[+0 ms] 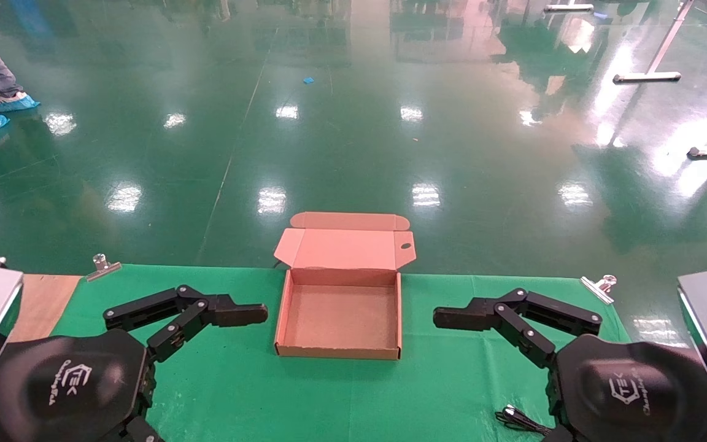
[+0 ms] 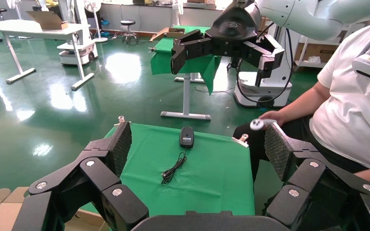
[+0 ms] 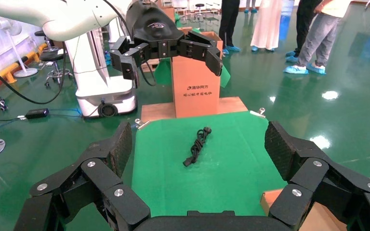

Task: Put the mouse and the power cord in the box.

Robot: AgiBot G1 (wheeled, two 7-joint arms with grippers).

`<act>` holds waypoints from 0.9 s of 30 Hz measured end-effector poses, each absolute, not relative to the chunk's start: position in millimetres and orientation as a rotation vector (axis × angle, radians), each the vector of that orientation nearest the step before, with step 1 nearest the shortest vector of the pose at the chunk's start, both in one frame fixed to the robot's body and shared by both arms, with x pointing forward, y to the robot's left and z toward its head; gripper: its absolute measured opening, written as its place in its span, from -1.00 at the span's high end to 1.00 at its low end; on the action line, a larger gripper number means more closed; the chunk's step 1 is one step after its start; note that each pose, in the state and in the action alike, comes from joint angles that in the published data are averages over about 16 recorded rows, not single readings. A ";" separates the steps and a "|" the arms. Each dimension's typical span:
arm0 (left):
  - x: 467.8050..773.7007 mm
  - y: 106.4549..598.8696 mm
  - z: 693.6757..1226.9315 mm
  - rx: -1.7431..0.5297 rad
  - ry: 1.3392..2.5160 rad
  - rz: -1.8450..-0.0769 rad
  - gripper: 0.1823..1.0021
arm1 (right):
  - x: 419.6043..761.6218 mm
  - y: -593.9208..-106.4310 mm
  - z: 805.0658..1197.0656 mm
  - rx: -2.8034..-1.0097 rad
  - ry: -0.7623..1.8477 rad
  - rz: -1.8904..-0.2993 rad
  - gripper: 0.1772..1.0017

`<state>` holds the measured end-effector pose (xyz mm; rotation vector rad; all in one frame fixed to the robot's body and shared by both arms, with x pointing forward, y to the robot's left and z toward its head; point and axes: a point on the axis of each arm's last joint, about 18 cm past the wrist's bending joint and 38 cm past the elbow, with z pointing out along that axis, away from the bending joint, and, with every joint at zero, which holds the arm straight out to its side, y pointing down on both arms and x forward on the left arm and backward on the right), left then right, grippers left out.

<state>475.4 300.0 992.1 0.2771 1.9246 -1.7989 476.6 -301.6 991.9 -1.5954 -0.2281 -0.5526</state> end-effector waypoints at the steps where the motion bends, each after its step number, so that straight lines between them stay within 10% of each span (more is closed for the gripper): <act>1: 475.4 300.0 992.1 0.277 1.925 -1.799 -1.00 | 476.6 -301.6 991.9 -1.595 -0.228 -0.553 -1.00; 27: 475.1 297.4 986.1 0.302 1.981 -1.743 -1.00 | 478.9 -302.1 988.9 -1.663 -0.232 -0.584 -1.00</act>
